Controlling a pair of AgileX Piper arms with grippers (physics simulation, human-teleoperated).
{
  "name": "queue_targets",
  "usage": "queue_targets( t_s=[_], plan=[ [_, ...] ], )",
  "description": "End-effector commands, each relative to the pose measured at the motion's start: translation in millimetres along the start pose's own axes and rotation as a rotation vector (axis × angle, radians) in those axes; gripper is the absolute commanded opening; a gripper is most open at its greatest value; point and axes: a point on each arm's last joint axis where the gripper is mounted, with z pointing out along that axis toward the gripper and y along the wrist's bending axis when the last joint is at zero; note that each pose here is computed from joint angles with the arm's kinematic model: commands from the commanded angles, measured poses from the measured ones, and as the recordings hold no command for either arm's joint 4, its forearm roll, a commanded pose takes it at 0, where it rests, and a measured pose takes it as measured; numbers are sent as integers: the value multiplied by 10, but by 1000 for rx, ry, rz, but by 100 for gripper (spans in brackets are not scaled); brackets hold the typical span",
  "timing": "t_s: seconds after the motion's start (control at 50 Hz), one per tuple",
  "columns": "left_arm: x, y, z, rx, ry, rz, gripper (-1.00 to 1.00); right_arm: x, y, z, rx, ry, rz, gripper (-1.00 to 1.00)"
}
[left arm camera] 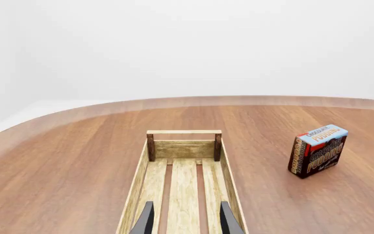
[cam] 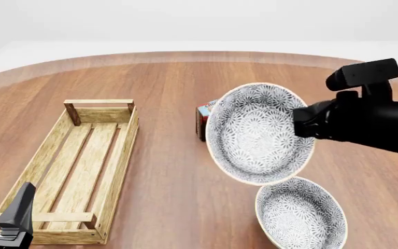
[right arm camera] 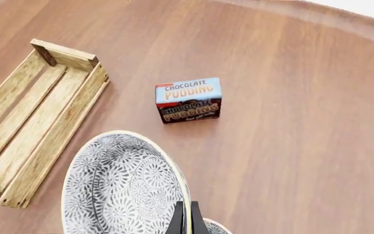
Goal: Stack the left bowl on the right bowl and place them in the tray.
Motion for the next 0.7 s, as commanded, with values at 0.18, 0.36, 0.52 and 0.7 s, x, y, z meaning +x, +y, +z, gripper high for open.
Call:
queue_targets(
  t_s=[0.18, 0.36, 0.52, 0.7],
  plan=[
    [0, 0, 0, 0, 0, 0, 100, 485, -158, -216, 59, -30, 152, -100],
    [0, 0, 0, 0, 0, 0, 100, 757, -218, -291, 92, -38, 215, -100],
    [0, 0, 0, 0, 0, 0, 100, 952, -258, -311, 118, -34, 255, -100],
    [0, 0, 0, 0, 0, 0, 100, 1107, -297, -286, 144, -29, 290, -100]
  ],
)
